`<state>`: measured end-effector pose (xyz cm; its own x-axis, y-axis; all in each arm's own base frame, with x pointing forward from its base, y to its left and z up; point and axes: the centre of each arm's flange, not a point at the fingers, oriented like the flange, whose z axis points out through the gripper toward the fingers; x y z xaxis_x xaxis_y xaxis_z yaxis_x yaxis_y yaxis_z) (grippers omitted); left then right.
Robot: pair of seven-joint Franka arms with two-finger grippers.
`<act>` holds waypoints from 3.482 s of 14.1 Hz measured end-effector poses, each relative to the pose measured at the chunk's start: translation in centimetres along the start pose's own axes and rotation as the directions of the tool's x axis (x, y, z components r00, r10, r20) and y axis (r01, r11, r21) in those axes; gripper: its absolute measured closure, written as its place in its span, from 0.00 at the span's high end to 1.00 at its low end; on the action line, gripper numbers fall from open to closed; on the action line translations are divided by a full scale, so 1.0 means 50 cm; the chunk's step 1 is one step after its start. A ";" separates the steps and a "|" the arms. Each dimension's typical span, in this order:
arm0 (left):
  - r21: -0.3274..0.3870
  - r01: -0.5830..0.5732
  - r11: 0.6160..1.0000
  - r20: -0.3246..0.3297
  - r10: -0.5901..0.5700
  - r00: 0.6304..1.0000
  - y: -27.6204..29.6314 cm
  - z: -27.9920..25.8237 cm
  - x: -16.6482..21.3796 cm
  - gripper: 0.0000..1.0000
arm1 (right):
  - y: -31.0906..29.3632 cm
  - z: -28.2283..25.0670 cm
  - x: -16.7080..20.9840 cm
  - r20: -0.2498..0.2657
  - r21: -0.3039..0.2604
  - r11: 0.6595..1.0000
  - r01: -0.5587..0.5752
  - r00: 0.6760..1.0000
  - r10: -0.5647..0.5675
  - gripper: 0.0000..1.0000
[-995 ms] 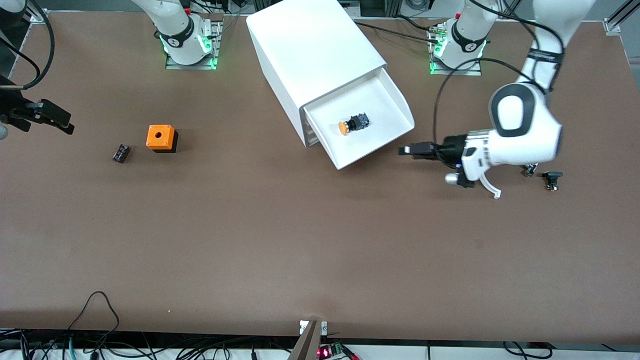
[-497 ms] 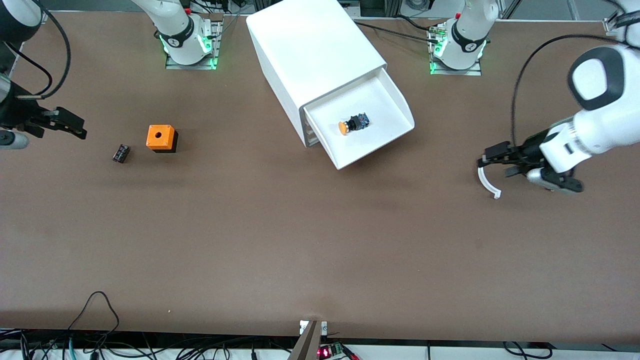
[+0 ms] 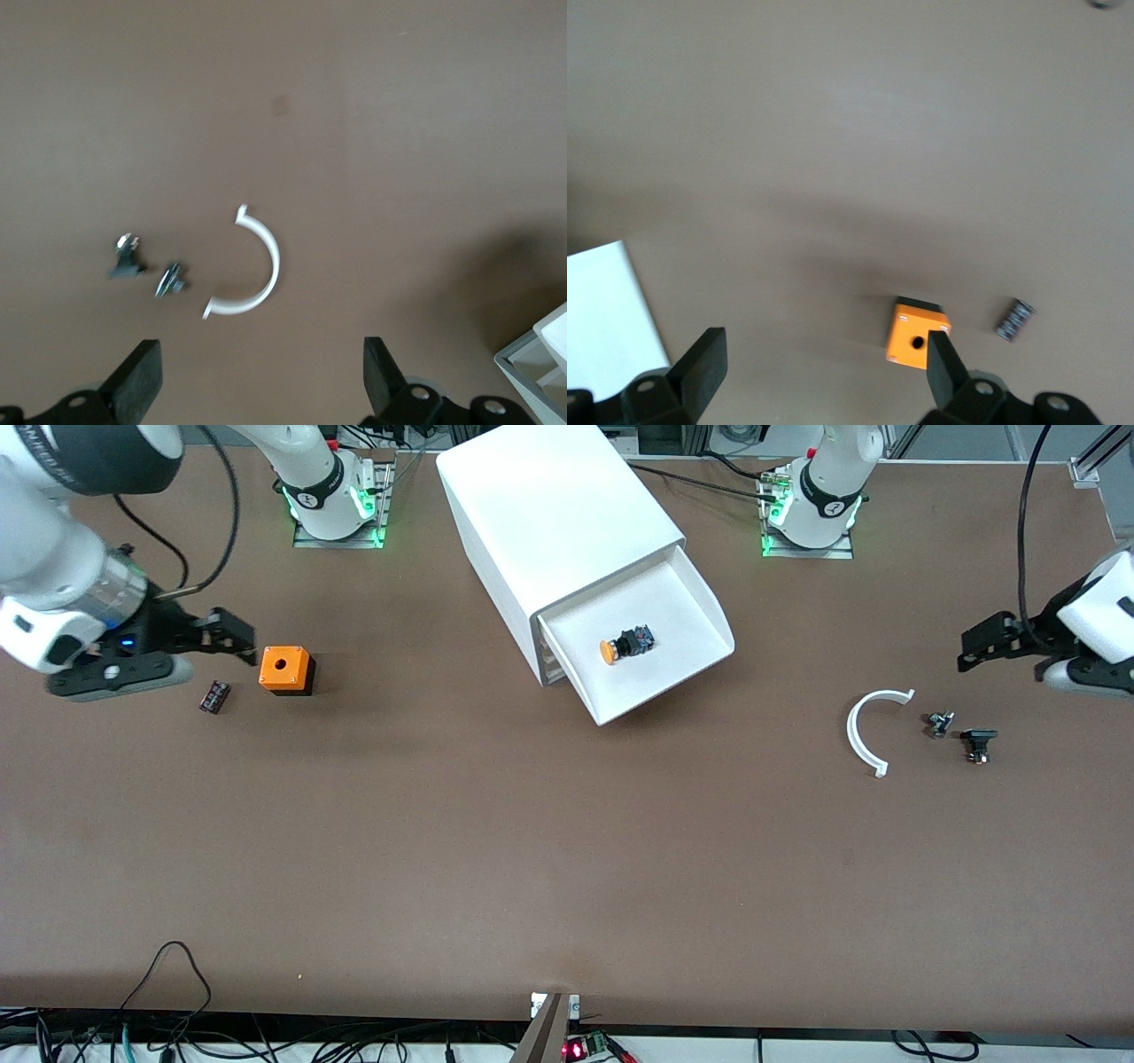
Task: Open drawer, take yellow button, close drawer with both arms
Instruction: 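Withdraw the left gripper while the right gripper reaches toward the drawer, then grasp the orange-capped button in the drawer with the right gripper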
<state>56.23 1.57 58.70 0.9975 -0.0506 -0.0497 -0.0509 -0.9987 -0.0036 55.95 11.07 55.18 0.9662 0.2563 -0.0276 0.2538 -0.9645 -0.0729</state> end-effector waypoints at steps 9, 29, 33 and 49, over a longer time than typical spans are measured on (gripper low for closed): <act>0.070 0.065 0.995 0.014 -0.066 0.998 -0.012 0.003 0.002 1.00 | -0.491 0.033 0.128 -0.105 0.016 0.906 0.423 0.902 -0.419 1.00; 0.069 0.063 0.996 0.023 -0.065 0.998 -0.012 0.015 0.010 1.00 | -0.951 0.318 0.079 -0.097 0.055 0.220 0.974 0.224 -0.970 1.00; 0.068 0.064 0.996 0.018 -0.065 0.998 -0.013 0.011 0.012 1.00 | -0.968 0.357 0.073 -0.087 0.065 0.197 0.978 0.202 -0.975 1.00; 0.063 0.079 0.995 0.020 -0.081 0.997 -0.024 0.015 0.017 1.00 | -1.005 0.391 0.046 -0.031 0.038 0.134 0.990 0.135 -0.990 0.50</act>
<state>57.12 2.74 57.91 0.9971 0.0304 -0.0695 0.0255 -0.9972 -0.0709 44.54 61.35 39.30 -0.1190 0.9879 0.0998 0.9891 0.1267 -0.0750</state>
